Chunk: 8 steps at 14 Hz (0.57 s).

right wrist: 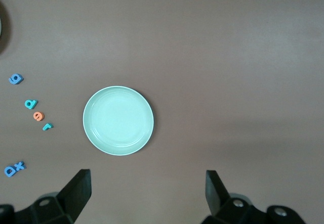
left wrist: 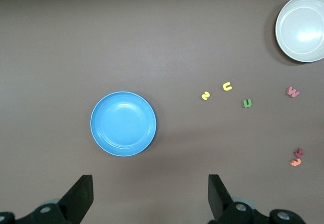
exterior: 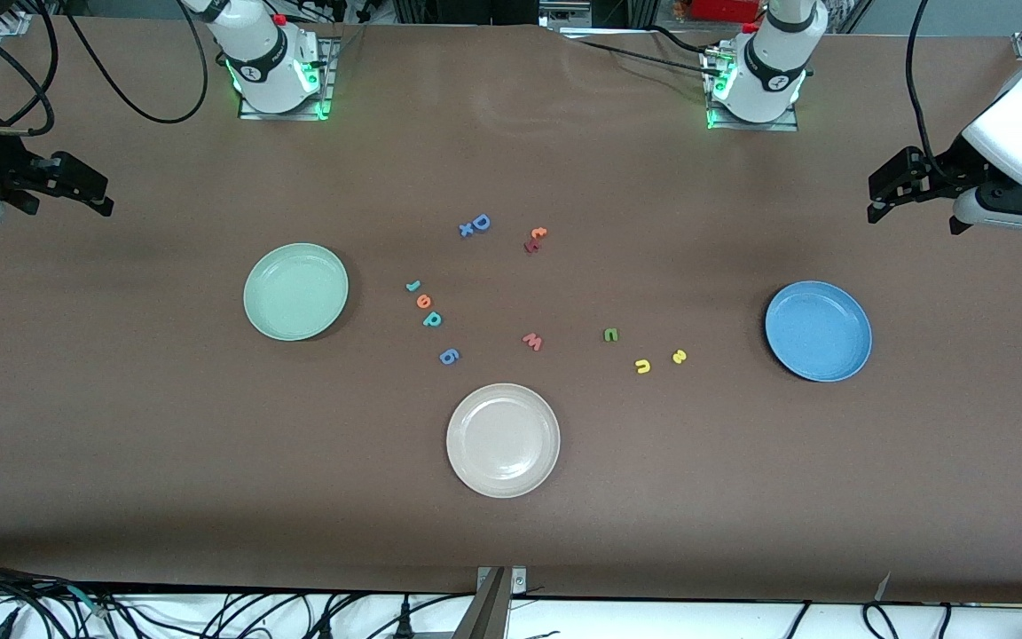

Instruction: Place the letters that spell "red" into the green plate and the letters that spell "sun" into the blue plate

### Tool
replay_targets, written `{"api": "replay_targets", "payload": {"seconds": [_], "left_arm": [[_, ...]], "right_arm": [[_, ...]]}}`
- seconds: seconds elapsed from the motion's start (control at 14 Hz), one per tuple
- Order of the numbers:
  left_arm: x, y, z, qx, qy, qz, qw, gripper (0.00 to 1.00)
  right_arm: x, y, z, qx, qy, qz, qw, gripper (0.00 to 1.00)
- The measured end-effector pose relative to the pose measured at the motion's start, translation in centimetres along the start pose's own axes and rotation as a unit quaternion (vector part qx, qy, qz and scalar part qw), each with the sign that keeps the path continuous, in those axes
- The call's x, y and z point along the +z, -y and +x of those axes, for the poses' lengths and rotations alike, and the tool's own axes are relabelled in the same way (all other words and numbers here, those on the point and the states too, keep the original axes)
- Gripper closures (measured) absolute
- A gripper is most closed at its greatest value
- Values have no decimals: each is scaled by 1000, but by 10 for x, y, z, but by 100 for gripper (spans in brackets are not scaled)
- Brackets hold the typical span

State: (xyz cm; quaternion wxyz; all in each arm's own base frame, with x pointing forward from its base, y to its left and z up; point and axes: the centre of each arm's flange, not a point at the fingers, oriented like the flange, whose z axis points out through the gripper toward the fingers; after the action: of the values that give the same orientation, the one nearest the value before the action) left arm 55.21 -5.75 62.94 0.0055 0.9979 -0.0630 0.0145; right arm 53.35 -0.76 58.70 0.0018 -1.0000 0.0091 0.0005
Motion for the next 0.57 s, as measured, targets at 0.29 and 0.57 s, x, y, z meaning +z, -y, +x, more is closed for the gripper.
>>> {"api": "replay_targets", "payload": {"seconds": [0.29,0.57], "left_arm": [[0,0,0,0,0,0,1000,0],[0,0,0,0,0,0,1000,0]], "right_arm": [[4,6,-1,-5,11,0,1000,0],[28,45,0,-41,55,-4,998,0]]}}
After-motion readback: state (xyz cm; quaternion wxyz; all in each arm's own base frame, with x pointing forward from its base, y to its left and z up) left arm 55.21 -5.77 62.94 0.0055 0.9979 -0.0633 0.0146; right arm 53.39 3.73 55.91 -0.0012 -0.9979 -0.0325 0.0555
